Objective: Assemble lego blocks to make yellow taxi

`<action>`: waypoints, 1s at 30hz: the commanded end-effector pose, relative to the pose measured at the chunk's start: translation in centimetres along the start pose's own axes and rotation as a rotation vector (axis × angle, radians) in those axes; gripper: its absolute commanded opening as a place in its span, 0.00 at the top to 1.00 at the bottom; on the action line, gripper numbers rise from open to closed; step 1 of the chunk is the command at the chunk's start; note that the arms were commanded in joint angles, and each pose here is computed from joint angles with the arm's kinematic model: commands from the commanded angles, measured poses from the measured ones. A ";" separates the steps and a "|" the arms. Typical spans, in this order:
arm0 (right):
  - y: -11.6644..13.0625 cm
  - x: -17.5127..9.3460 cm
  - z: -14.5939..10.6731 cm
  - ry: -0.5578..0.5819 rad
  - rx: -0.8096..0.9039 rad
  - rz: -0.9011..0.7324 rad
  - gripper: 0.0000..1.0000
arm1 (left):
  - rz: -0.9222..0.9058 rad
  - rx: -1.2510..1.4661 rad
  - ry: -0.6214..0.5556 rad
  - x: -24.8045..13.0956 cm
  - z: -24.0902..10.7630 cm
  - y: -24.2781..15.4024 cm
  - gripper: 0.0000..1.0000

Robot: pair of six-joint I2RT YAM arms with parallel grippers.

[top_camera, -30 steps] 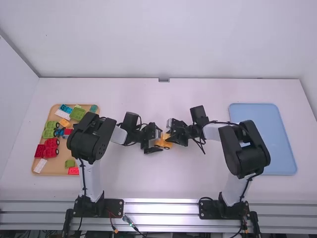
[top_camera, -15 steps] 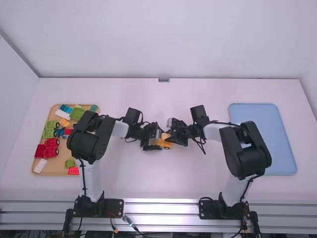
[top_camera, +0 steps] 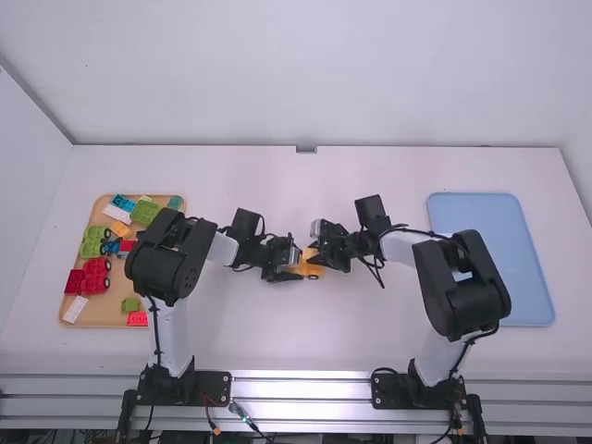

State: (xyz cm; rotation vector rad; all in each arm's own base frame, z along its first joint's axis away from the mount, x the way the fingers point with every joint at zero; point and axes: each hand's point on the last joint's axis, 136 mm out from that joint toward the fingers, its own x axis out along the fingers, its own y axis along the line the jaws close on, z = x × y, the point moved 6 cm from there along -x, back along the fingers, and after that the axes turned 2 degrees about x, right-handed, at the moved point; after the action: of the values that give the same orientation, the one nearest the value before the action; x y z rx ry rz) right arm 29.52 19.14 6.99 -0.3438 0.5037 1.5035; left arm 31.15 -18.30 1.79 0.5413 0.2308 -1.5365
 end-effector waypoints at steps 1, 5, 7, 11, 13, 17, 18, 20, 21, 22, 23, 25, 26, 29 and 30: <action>0.2 -0.2 0.7 -0.011 -0.017 0.000 0.88 | -0.025 -0.037 -0.001 0.4 -0.5 -0.8 0.41; 0.2 -0.2 0.8 -0.009 -0.019 -0.001 0.88 | -0.004 -0.084 0.040 0.4 -0.9 -0.5 0.43; 0.2 -0.2 0.8 -0.009 -0.020 -0.001 0.88 | 0.003 -0.102 0.043 0.4 -0.9 -0.4 0.43; 0.0 -0.2 0.6 0.002 -0.019 -0.014 0.89 | 0.017 -0.133 0.037 0.4 -0.8 -0.1 0.44; -0.1 -0.4 0.4 0.011 -0.017 -0.024 0.89 | 0.027 -0.147 0.034 0.4 -0.8 0.1 0.44; 0.0 -0.3 0.5 0.010 -0.021 -0.021 0.89 | 0.032 -0.155 0.031 0.4 -0.7 0.2 0.44; -0.1 -0.3 0.5 0.011 -0.022 -0.022 0.89 | 0.032 -0.155 0.032 0.4 -0.7 0.2 0.44; 0.0 -0.3 0.4 0.013 -0.037 -0.021 0.89 | 0.029 -0.159 0.033 0.4 -0.7 0.1 0.44; 0.0 -0.2 0.3 0.016 -0.043 -0.021 0.89 | 0.029 -0.160 0.033 0.4 -0.7 0.1 0.44; -0.2 -0.1 0.0 0.031 -0.039 -0.031 0.89 | 0.028 -0.163 0.034 0.4 -0.8 0.1 0.44; -0.5 0.0 -0.4 0.043 -0.026 -0.041 0.89 | 0.026 -0.165 0.035 0.4 -0.8 0.1 0.44; -0.6 0.3 -0.8 0.044 -0.004 -0.039 0.89 | 0.022 -0.171 0.037 0.4 -0.8 0.0 0.44; -0.5 0.4 -1.0 0.039 -0.002 -0.028 0.89 | 0.021 -0.173 0.038 0.4 -0.8 -0.1 0.44; -0.2 0.6 -1.4 0.052 -0.008 -0.014 0.89 | 0.007 -0.159 0.045 0.4 -1.0 -0.4 0.46; -0.3 0.6 -1.5 0.059 -0.007 -0.018 0.89 | 0.001 -0.150 0.047 0.4 -1.0 -0.5 0.46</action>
State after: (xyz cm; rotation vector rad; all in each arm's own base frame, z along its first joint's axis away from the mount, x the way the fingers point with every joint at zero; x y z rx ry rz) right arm 29.86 18.88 5.91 -0.3988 0.5284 1.4728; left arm 31.66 -18.31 1.87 0.4514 0.3271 -1.4850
